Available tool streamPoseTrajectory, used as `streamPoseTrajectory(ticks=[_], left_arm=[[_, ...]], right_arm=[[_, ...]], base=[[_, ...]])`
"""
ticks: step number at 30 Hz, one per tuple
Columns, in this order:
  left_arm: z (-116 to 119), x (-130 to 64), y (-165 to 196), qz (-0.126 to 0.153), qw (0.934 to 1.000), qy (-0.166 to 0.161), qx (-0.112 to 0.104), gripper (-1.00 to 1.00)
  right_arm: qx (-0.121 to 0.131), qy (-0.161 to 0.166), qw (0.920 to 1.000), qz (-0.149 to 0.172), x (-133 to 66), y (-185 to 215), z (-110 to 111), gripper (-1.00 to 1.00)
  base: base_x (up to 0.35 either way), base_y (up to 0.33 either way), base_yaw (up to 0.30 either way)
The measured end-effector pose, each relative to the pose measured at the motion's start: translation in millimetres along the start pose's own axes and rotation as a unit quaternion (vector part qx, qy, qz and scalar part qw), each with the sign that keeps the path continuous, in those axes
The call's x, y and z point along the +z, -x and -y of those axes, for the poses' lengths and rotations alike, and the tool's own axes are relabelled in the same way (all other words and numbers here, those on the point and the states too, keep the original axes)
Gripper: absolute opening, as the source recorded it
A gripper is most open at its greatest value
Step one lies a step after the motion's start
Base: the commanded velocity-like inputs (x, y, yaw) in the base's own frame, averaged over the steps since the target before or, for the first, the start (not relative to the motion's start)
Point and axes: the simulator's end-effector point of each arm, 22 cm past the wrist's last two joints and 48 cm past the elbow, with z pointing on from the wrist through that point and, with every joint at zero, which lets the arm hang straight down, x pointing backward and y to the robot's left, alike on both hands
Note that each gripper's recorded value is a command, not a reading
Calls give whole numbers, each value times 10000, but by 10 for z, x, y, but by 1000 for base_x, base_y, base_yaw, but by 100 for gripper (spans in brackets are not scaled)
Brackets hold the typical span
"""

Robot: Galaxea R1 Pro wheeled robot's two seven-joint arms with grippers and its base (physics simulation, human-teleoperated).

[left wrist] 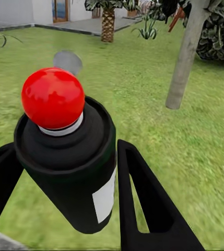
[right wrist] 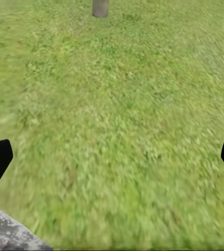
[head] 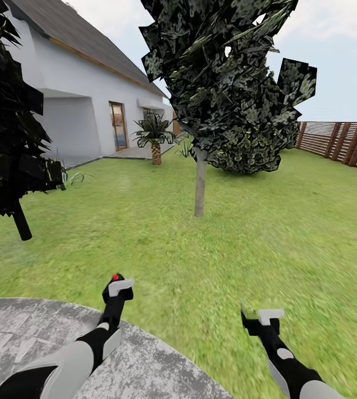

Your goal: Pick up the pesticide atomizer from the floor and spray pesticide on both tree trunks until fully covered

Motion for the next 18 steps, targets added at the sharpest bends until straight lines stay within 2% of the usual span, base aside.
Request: streamPoseTrajectory(ticks=[1, 2, 3, 4, 5, 8, 18], left_arm=[[-5, -24, -41, -34, 10000, 3, 3, -100], [-28, -195, -304, -243, 9997, -16, 62, -100], [-131, -513, -754, -631, 9980, 93, 20, -100], [-149, -572, -822, -681, 9976, 108, 20, -100], [-100, -472, -690, -565, 9984, 35, 67, -100], [-110, -478, -704, -581, 9983, 58, 53, -100], [-116, -482, -708, -587, 9982, 69, 47, -100]], right_arm=[[1, 2, 10000, -29, -8, -30, -3, 100], [2, 5, 10000, -73, -20, -72, -7, 100], [2, 6, 10000, -82, -20, -82, -9, 100], [2, 6, 10000, -89, -22, -88, -10, 100], [2, 5, 10000, -91, -24, -88, -8, 100], [2, 6, 10000, -91, -24, -92, -10, 100], [3, 6, 10000, -94, -26, -95, -10, 100]], base=[[0, 0, 0], [0, 0, 0], [0, 0, 0], [0, 0, 0], [0, 0, 0], [-96, 48, 0], [-285, 118, 0]])
